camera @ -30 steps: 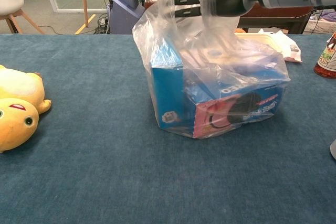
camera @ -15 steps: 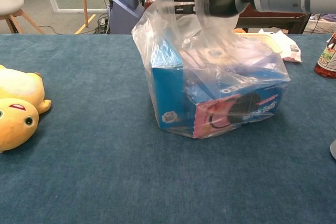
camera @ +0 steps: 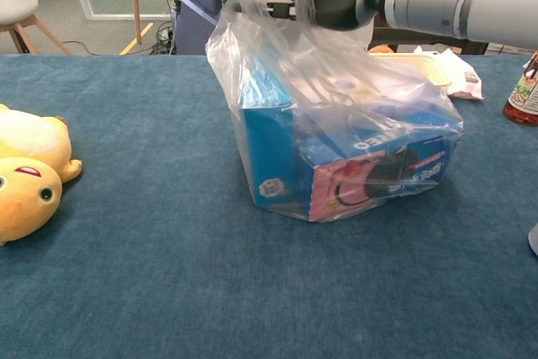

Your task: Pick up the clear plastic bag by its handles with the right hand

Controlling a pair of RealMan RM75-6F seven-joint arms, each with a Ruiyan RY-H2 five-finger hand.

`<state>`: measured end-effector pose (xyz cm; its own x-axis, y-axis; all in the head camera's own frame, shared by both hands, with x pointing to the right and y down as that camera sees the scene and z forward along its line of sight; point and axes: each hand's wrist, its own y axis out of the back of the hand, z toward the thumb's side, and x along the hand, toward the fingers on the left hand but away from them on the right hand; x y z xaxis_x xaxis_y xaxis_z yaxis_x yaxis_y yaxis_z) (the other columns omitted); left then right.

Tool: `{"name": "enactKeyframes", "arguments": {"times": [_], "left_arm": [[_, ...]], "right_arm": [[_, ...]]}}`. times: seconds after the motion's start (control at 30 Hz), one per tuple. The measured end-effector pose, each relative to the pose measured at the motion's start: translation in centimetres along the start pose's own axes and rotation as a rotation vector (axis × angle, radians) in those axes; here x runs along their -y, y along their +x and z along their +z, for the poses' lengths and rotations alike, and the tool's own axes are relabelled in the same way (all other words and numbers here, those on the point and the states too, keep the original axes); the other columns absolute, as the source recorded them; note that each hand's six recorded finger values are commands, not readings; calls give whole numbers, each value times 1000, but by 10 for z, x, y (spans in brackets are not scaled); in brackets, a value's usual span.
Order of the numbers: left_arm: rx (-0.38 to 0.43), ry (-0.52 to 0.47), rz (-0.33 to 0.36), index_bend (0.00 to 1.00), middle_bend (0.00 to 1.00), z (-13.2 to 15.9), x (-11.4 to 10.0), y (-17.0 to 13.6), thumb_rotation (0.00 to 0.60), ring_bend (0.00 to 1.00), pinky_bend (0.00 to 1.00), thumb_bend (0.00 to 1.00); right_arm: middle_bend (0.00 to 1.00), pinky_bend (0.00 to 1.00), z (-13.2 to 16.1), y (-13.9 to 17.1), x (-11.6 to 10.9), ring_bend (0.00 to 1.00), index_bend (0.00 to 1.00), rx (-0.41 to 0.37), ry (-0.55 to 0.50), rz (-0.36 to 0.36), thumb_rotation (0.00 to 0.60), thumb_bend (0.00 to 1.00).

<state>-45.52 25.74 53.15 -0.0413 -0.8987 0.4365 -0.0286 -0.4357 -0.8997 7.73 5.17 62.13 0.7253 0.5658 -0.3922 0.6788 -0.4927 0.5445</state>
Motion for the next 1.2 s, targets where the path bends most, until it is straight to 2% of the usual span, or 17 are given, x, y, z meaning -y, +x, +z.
{"name": "enactKeyframes", "arguments": {"times": [0.07,0.2,0.37,0.63,0.8,1.0,1.1,1.2], "left_arm": [[0,-1,1,116,162,0,0,0,600,209,221,211],[-6,-2,0,117,162,-2,-1,-1,600,209,221,211],[-6,-1,-2,117,162,-2,0,0,600,209,221,211],[-4,-2,-1,116,162,-1,-1,0,600,209,221,212],[-6,-4,0,117,162,-1,-1,-1,600,209,221,211],[-6,-3,-2,117,162,-1,-1,-1,600,209,221,211],[-7,-2,-4,117,162,-2,-1,-1,600,209,221,211],[-7,-1,-5,117,162,-2,-1,-2,600,209,221,211]], "right_arm": [[318,124,-3,-2,1,149,214,1,8,0,485,11],[357,136,-5,-5,-2,185,258,-20,19,-24,529,26],[343,138,-3,-8,-2,185,260,-43,-22,-57,509,30],[331,141,5,-8,13,186,260,-56,-139,10,496,35],[386,210,9,-6,16,236,273,-52,-232,45,521,35],[395,248,10,-2,15,279,293,-2,-306,83,548,34],[385,248,4,1,10,278,293,57,-304,83,550,16],[331,248,-3,3,7,239,258,127,-276,71,516,1]]}}
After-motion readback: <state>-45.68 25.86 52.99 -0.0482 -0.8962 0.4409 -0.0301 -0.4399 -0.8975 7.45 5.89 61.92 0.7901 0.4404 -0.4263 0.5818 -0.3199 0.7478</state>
